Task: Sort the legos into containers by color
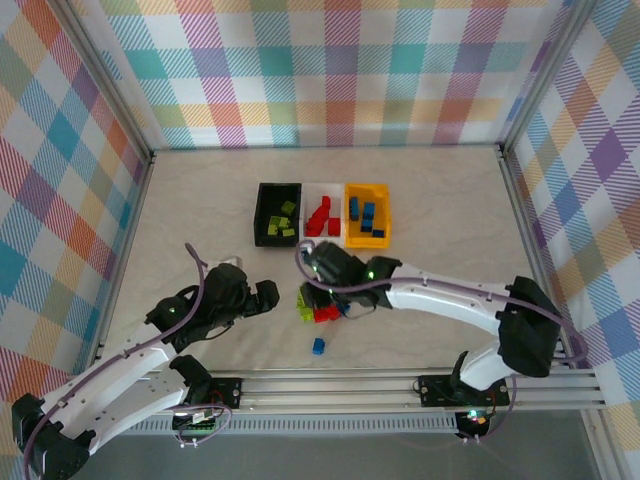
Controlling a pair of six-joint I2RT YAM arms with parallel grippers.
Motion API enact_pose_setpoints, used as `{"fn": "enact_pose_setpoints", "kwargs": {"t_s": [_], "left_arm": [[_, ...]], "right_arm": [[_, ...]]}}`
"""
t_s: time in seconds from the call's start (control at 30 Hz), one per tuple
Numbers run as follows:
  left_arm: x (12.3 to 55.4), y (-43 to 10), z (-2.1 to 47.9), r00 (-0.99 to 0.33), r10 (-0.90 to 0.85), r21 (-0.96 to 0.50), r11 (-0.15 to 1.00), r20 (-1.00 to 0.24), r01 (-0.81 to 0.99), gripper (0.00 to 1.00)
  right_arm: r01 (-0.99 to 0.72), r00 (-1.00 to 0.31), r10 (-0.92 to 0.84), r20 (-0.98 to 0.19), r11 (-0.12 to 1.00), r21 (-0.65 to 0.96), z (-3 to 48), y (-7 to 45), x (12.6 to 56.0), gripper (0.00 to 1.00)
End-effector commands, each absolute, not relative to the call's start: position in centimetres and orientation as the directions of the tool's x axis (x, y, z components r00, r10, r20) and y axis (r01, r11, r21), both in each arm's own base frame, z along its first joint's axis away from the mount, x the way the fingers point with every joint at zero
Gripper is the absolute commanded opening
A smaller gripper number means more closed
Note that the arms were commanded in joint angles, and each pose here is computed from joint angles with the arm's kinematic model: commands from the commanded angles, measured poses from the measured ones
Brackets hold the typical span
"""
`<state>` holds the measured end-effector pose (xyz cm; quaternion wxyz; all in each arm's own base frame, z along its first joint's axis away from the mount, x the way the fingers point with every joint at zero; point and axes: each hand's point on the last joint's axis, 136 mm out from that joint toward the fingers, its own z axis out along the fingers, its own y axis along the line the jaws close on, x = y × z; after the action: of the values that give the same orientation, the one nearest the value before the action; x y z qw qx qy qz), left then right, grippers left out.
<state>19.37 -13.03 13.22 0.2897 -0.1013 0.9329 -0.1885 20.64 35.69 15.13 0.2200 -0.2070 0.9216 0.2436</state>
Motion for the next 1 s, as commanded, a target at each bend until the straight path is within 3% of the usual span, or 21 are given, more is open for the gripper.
{"fn": "enact_pose_setpoints", "kwargs": {"t_s": [0.0,0.27,0.47,0.63,0.97], "left_arm": [[18.7,-11.9,12.3,-0.819,-0.305,-0.382,0.917,-0.486,-0.115,1.0],[17.9,-12.2,11.3,-0.836,-0.314,-0.41,0.904,-0.449,-0.119,1.0],[18.0,-12.4,11.1,-0.843,-0.299,-0.4,0.91,-0.447,-0.11,1.0],[18.1,-12.4,11.2,-0.848,-0.281,-0.388,0.916,-0.449,-0.098,1.0],[19.1,-13.7,11.4,-0.854,-0.252,-0.392,0.918,-0.454,-0.063,1.0]], "right_arm": [[-0.531,-0.779,-0.279,-0.562,0.77,0.354,16.5,38.2,25.0,0.3],[-0.489,-0.782,-0.234,-0.578,0.805,0.337,16.2,42.7,36.5,0.31],[-0.45,-0.804,-0.23,-0.549,0.838,0.309,14.1,44.0,41.5,0.36],[-0.483,-0.772,-0.237,-0.59,0.822,0.302,16.0,44.7,42.4,0.58],[-0.457,-0.743,-0.142,-0.654,0.821,0.341,20.6,40.1,38.5,0.63]]}}
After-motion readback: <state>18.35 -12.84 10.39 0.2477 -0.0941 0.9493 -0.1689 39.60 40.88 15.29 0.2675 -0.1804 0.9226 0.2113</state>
